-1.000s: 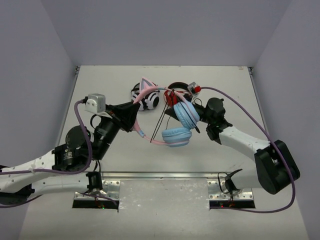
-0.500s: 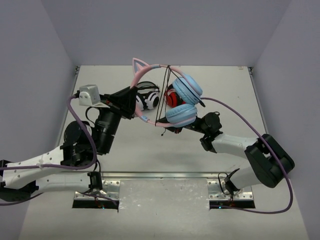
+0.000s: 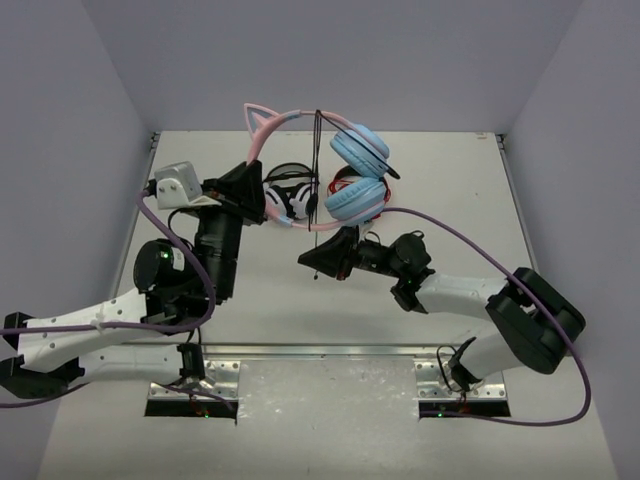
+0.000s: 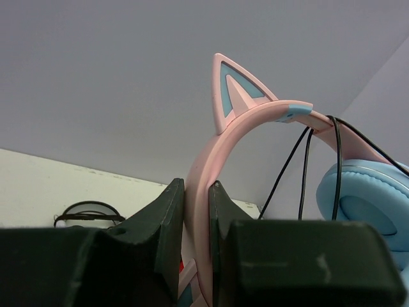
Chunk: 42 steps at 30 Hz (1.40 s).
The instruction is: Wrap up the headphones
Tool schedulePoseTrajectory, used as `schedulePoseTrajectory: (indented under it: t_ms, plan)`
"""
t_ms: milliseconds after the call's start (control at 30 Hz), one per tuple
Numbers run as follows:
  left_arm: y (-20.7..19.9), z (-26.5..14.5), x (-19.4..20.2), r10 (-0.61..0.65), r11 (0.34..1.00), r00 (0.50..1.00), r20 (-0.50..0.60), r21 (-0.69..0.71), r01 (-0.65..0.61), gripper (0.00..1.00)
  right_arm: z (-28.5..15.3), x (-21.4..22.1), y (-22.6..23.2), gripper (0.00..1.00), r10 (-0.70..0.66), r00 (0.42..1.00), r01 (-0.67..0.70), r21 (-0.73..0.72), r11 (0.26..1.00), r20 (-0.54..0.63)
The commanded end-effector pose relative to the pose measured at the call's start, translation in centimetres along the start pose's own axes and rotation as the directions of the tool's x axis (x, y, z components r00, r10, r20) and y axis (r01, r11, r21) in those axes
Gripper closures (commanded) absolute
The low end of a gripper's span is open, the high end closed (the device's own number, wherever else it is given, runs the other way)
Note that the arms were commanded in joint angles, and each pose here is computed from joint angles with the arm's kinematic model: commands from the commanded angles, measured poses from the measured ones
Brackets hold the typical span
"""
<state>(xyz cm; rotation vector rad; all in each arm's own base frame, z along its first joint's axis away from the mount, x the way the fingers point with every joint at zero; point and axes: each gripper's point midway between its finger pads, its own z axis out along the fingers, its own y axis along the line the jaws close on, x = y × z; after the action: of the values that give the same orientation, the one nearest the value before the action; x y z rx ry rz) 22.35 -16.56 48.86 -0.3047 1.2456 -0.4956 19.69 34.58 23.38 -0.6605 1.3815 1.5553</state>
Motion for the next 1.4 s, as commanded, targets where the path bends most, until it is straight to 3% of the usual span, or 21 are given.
schedulePoseTrajectory:
  t_ms: [0,200,367,733,967,1367]
  plan:
    - [0.5,0.7,-8.4,-0.300,0.952,0.937,0.180,-0.010,0.307,1.00,0.6,2.0,-0.6,0.98,0.006,0.998,-0.003,0.038,0.999,-0.057]
    - [1.8,1.7,-7.6,-0.246,0.957,0.947,0.205,-0.104,0.271,1.00,1.8,3.2,0.2,0.99,-0.015,0.997,0.019,0.059,0.998,-0.076]
    - [3.4,2.5,-6.0,-0.203,0.954,0.956,0.212,-0.176,0.242,1.00,3.1,3.7,2.8,0.95,-0.112,0.988,0.117,0.043,0.992,-0.101]
    - [7.0,3.2,-2.7,-0.100,0.946,0.975,0.197,-0.285,0.154,1.00,3.9,3.7,6.0,0.99,-0.290,0.948,0.298,0.047,0.953,-0.135]
    - [10.1,5.2,-0.8,-0.015,0.921,0.984,0.178,-0.381,0.083,1.00,4.9,4.6,7.9,0.99,-0.404,0.878,0.431,0.058,0.900,-0.256]
    - [14.4,7.9,4.6,0.008,0.898,0.999,0.037,-0.441,0.009,1.00,3.7,2.0,7.3,0.99,-0.519,0.756,0.599,0.103,0.794,-0.399]
